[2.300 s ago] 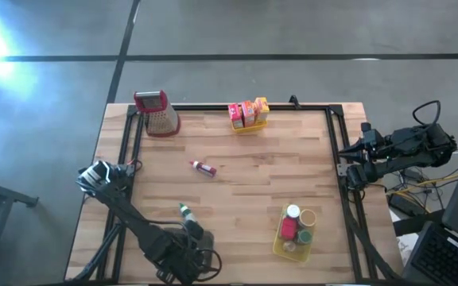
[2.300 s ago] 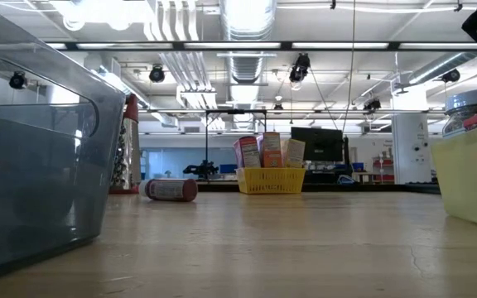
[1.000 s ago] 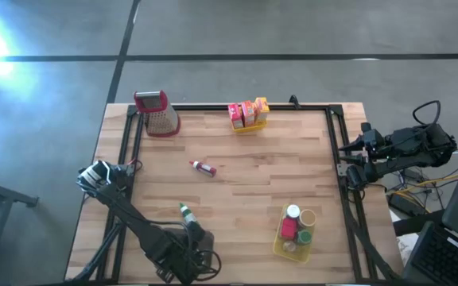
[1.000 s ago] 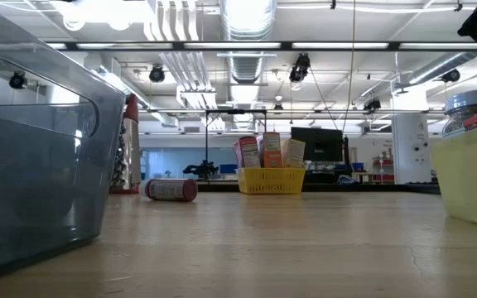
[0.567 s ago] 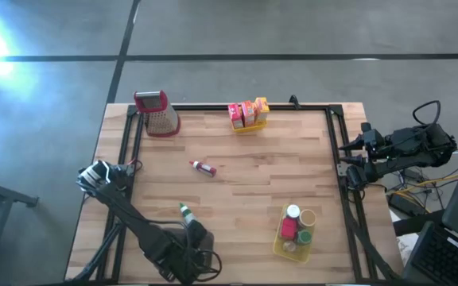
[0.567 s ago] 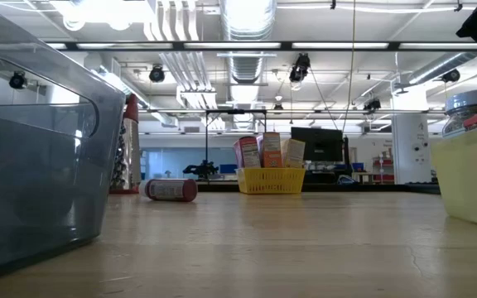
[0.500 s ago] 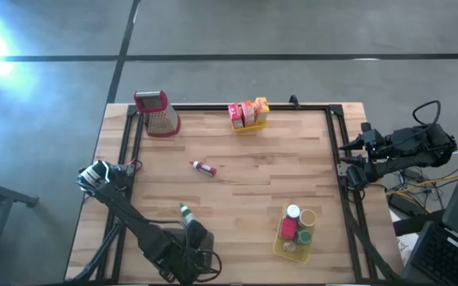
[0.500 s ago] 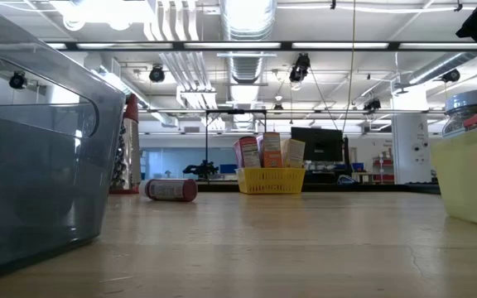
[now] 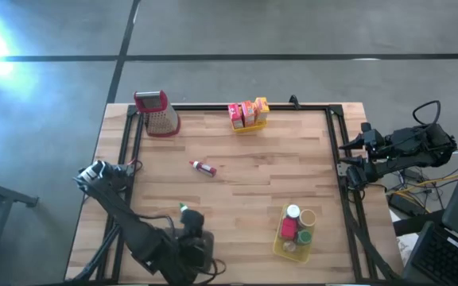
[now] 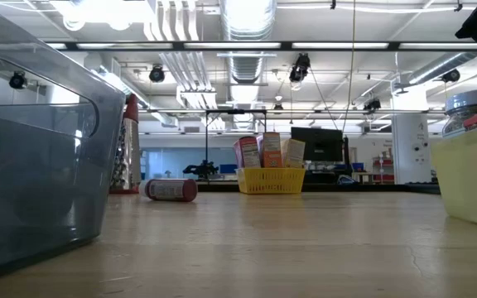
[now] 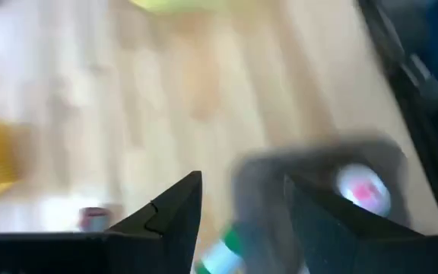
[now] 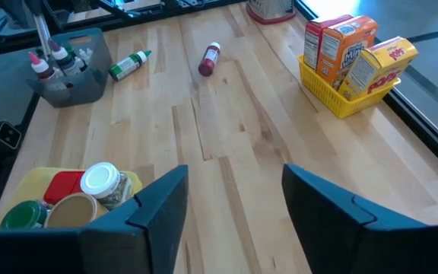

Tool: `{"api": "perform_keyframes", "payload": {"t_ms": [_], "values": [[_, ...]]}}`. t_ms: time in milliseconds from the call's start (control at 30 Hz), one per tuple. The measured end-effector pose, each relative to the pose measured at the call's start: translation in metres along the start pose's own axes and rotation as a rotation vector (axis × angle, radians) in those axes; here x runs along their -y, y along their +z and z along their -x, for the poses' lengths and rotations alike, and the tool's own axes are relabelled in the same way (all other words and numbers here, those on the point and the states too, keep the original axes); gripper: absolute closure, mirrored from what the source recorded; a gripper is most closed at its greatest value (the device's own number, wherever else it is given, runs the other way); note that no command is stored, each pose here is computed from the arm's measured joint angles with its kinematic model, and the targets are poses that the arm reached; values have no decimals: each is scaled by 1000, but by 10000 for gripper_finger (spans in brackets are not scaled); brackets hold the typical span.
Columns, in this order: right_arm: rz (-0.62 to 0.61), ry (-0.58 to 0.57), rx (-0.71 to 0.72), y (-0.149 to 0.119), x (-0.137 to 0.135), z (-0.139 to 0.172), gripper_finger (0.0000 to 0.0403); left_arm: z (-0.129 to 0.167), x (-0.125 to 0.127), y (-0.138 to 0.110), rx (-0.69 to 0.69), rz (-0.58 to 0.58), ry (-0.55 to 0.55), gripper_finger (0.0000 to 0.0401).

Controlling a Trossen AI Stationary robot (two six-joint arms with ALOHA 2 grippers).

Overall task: Pick & Place Kitchen Items
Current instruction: Put the red food coloring bottle into the black bin

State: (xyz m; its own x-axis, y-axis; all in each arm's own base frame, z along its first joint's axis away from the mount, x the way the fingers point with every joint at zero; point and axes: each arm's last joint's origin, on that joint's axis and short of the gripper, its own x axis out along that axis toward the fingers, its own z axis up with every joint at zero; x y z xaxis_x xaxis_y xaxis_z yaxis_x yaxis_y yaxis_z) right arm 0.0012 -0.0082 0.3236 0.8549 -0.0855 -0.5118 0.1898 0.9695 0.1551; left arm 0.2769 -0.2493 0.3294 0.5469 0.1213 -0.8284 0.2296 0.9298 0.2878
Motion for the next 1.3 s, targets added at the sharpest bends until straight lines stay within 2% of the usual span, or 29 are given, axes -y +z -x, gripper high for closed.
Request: {"api": "perform_keyframes", "payload": {"t_ms": [100, 200, 400, 600, 867, 967, 1100, 1300], "values": [[0, 0, 0, 0, 0, 0, 189, 7, -10, 8, 68, 68, 102, 208], [0, 0, 0, 0, 0, 0, 185, 9, -22, 9, 81, 19, 183, 209], [0, 0, 0, 0, 0, 0, 175, 7, -75, 5, 41, 48, 257, 227], [0, 0, 0, 0, 0, 0, 162, -1, -142, -19, -38, 186, 176, 249], [0, -1, 0, 0, 0, 0, 139, -27, -216, -73, -25, 324, 74, 256], [0, -1, 0, 0, 0, 0, 130, -37, -234, -91, -18, 322, 61, 257], [0, -1, 0, 0, 0, 0, 118, -53, -252, -104, -32, 360, 50, 255], [0, -1, 0, 0, 0, 0, 98, -76, -275, -130, -167, 396, 0, 258]]}}
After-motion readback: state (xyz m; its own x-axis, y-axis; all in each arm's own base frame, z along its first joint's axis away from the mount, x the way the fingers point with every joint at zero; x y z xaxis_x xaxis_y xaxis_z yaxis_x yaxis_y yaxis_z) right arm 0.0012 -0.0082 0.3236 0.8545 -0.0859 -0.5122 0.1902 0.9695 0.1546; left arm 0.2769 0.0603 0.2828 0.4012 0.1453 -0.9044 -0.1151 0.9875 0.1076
